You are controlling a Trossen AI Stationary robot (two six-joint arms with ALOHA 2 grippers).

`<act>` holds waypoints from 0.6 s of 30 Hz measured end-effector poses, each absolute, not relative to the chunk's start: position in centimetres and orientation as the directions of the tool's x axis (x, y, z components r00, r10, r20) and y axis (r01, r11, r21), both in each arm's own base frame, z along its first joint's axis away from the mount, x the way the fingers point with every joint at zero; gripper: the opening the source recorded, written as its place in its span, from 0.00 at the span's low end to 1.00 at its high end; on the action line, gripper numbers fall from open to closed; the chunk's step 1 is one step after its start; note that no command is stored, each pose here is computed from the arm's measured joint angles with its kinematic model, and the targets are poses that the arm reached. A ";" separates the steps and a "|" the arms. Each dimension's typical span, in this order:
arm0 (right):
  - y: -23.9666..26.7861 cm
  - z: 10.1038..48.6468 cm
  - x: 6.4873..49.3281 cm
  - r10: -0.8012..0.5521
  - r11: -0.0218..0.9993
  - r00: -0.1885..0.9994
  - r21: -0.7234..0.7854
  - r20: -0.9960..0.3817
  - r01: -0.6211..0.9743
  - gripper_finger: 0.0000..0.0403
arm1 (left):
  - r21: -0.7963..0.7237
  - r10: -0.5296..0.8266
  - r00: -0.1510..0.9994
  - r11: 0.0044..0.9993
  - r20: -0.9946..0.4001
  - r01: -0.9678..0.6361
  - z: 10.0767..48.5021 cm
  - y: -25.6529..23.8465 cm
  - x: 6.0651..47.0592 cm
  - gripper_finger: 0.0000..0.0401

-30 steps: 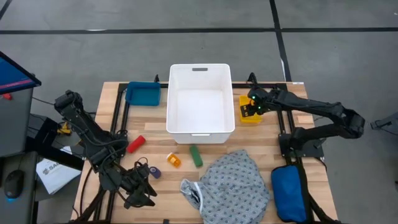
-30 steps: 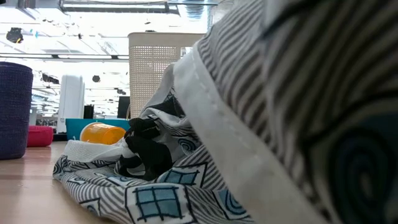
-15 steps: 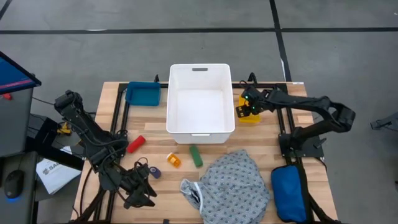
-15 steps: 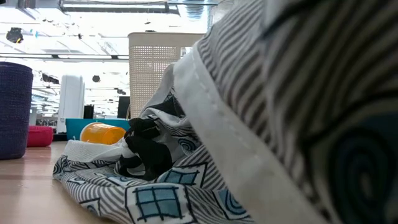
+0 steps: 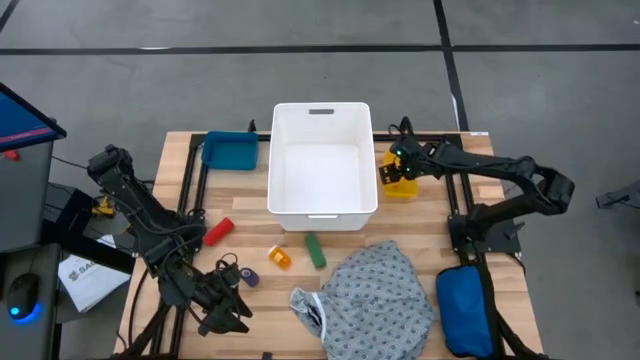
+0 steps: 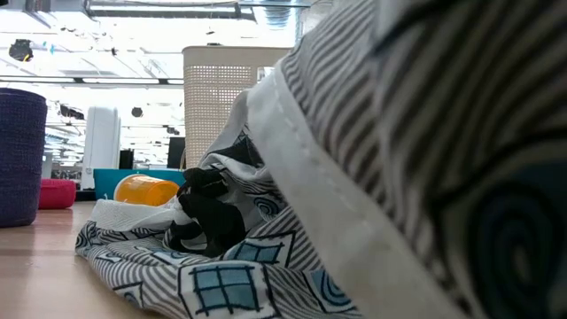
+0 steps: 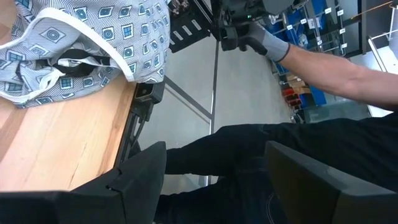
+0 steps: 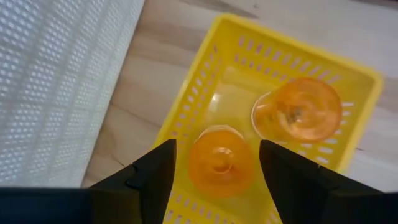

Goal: Pick & place medical supplies in basket/bin
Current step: Put the orange pill bottle into the yellow bin

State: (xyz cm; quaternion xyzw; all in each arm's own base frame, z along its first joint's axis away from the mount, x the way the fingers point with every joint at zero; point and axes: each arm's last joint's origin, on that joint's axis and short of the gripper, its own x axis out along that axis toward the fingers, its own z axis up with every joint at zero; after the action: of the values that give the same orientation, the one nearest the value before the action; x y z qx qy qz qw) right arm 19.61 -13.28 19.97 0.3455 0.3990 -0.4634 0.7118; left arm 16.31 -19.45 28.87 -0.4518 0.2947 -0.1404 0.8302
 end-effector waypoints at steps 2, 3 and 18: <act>-13.2 20.3 19.4 -0.400 0.328 0.253 0.120 -0.881 0.937 0.56 | -0.833 -0.500 0.787 0.553 -0.362 -0.032 28.9 -19.4 16.3 0.66; -13.2 20.5 19.3 -0.411 0.325 0.252 0.117 -0.876 0.938 0.56 | -0.832 -0.499 0.787 0.554 -0.363 -0.032 28.9 -19.4 16.3 0.66; -8.2 23.9 17.9 -0.369 0.412 0.373 0.210 -0.851 0.887 0.56 | -0.795 -0.481 0.767 0.603 -0.425 -0.063 28.2 -19.4 15.9 0.66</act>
State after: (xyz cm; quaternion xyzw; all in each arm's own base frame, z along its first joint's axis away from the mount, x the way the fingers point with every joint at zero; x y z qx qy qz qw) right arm 17.91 -8.20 23.89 0.3464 0.3735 -0.4171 0.7527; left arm 15.93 -19.37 28.23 -0.4277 0.3179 -0.1247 0.8369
